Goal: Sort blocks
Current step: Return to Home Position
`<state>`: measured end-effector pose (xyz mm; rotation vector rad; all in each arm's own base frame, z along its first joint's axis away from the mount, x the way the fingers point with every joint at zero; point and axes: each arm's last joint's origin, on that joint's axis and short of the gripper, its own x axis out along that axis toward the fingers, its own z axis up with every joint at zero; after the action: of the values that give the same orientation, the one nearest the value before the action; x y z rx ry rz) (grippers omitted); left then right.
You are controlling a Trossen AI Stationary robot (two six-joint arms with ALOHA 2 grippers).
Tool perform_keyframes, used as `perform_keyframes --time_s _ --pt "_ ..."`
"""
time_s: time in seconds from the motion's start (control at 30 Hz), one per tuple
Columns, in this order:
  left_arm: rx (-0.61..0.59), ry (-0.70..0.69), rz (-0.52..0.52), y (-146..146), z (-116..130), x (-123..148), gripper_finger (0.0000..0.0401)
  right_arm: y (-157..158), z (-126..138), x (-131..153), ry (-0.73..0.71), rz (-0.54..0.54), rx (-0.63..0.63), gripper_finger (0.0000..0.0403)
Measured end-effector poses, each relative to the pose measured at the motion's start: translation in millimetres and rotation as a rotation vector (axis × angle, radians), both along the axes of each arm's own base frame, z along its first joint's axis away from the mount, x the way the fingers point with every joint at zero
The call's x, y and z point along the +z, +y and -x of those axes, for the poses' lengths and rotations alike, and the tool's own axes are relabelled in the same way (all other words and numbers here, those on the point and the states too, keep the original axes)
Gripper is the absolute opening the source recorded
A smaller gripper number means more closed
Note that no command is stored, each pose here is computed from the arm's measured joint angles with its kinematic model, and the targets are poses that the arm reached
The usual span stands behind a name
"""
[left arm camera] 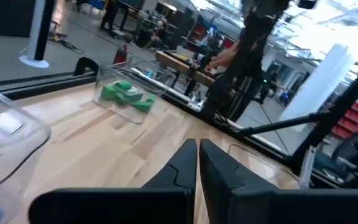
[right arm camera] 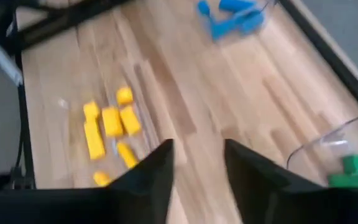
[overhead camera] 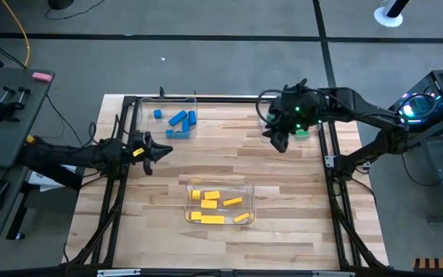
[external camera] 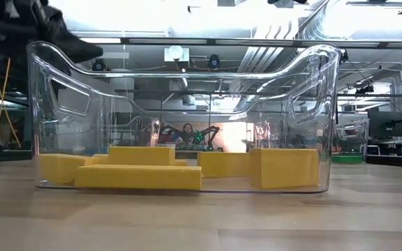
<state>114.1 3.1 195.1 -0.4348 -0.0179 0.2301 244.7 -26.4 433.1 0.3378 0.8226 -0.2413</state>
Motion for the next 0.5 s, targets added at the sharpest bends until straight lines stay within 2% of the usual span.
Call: perform_keyframes --time_s 0.2,0.33,0.5 --pt "0.04 -0.027 0.027 1.3 6.0 -16.3 0.0001 19.4 16.5 -3.8 0.055 -0.012 0.081 0.0017" --pt "0.047 -0.025 0.018 1.6 7.6 -19.6 0.0 33.4 43.4 -21.7 -0.009 -0.072 0.073 0.0017" --pt "0.021 0.0 -0.072 0.9 7.5 -19.8 0.0 43.4 86.9 -68.4 -0.176 -0.201 0.013 0.0003"
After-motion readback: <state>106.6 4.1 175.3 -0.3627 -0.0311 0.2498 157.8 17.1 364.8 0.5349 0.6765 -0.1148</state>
